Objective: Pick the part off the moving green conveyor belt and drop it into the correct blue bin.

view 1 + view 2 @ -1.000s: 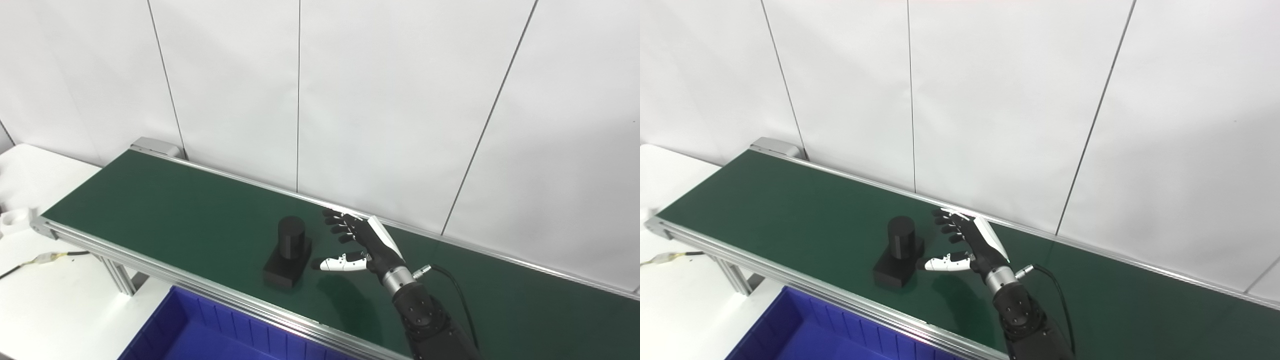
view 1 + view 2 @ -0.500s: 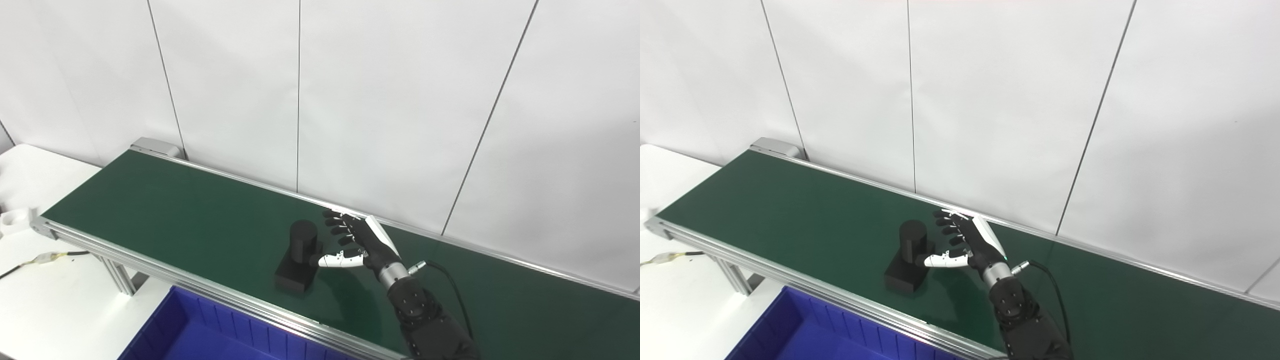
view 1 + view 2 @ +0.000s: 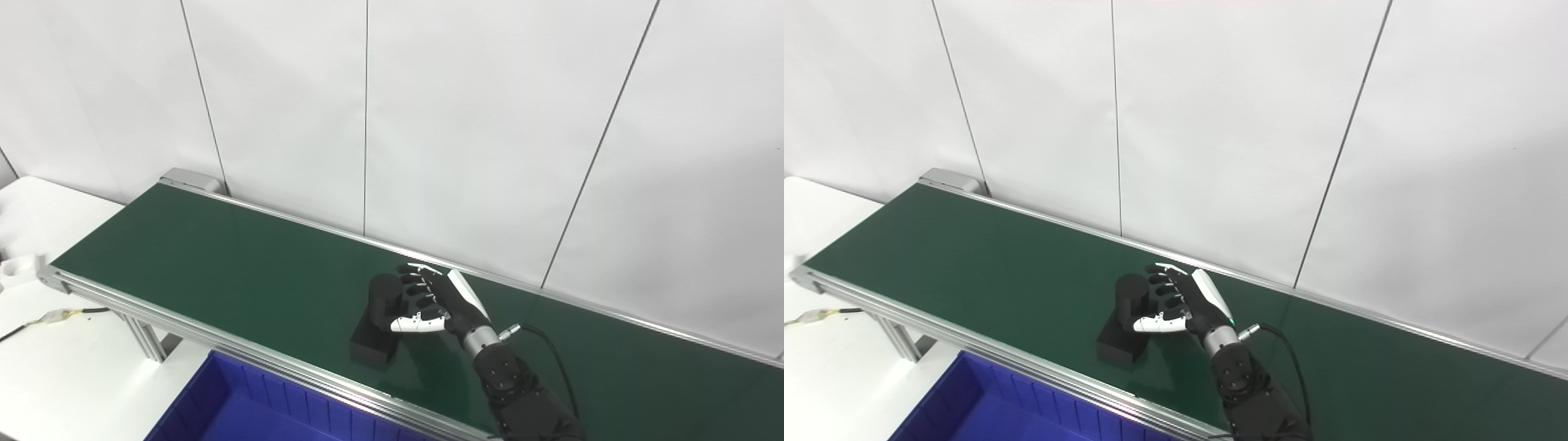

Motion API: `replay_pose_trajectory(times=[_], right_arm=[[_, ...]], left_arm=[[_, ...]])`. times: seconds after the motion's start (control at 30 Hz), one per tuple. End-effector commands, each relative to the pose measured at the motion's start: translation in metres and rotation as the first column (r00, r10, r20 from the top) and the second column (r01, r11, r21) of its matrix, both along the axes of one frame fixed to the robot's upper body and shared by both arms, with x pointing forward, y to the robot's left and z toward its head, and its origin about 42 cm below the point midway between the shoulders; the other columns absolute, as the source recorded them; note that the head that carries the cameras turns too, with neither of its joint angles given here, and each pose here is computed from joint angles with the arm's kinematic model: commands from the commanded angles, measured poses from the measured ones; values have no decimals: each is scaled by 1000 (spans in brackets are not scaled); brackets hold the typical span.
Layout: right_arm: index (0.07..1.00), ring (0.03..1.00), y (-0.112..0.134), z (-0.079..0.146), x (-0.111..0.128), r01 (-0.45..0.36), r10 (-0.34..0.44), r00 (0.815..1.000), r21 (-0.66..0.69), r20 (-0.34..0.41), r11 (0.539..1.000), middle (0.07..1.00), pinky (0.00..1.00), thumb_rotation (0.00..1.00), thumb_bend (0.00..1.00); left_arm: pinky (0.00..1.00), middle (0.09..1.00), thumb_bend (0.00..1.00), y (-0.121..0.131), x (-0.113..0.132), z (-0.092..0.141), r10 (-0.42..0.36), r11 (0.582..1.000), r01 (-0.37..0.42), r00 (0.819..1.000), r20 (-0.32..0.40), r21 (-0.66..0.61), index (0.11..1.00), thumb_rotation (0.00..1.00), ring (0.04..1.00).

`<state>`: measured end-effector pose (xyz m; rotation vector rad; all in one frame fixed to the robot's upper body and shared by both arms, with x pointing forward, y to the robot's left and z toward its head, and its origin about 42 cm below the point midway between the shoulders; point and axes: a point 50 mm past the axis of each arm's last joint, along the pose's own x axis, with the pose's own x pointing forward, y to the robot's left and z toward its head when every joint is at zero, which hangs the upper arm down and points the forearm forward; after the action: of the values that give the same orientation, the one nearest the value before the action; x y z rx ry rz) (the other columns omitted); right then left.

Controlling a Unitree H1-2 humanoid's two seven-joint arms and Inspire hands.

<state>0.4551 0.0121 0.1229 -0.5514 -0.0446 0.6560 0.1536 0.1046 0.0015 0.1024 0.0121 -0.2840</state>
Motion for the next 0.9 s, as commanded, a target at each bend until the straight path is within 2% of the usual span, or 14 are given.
replay_pose_trajectory(times=[0.0, 0.2, 0.27, 0.33, 0.37, 0.43, 0.47, 0.5, 0.53, 0.87], right_arm=[[831, 771, 24, 31, 4, -64, 57, 993, 63, 103, 996, 802, 678, 159, 704], [820, 763, 25, 27, 1, -61, 52, 993, 82, 103, 995, 795, 674, 113, 730], [778, 715, 25, 27, 0, -60, 49, 992, 90, 116, 994, 756, 639, 39, 744], [766, 700, 26, 26, -1, -56, 43, 991, 105, 124, 993, 744, 628, 16, 746], [724, 645, 26, 26, -1, -51, 36, 991, 117, 126, 992, 706, 574, 6, 746], [682, 601, 25, 25, -2, -41, 23, 991, 138, 128, 990, 667, 538, 1, 745], [600, 517, 25, 25, -2, -40, 21, 991, 142, 133, 989, 593, 517, 0, 633], [516, 477, 24, 25, -2, -40, 20, 990, 143, 139, 989, 540, 510, 0, 556], [489, 468, 24, 25, -2, -41, 21, 989, 142, 144, 989, 523, 509, 0, 533], [470, 461, 19, 24, -1, -38, 15, 988, 151, 151, 988, 508, 516, 0, 518]], left_arm=[[630, 732, 824, -20, -5, 15, -8, 997, 13, 998, 58, -77, 760, 592, 692], [628, 731, 820, -20, -5, 16, -10, 997, 14, 998, 63, -75, 759, 591, 692], [629, 734, 815, -20, -5, 16, -9, 997, 14, 998, 64, -74, 759, 593, 697], [630, 735, 813, -21, -6, 16, -8, 997, 13, 998, 65, -74, 759, 594, 699], [629, 735, 815, -21, -6, 16, -8, 997, 13, 998, 62, -76, 758, 595, 699], [631, 735, 818, -21, -6, 16, -8, 997, 12, 998, 62, -78, 758, 597, 701], [631, 733, 816, -21, -6, 17, -8, 997, 13, 998, 65, -75, 757, 598, 699], [630, 734, 812, -20, -6, 17, -8, 997, 13, 998, 68, -73, 758, 601, 698], [627, 734, 811, -20, -6, 17, -7, 997, 12, 997, 70, -70, 758, 603, 698], [629, 734, 817, -19, -8, 18, -1, 997, 7, 998, 70, -74, 763, 625, 697]])
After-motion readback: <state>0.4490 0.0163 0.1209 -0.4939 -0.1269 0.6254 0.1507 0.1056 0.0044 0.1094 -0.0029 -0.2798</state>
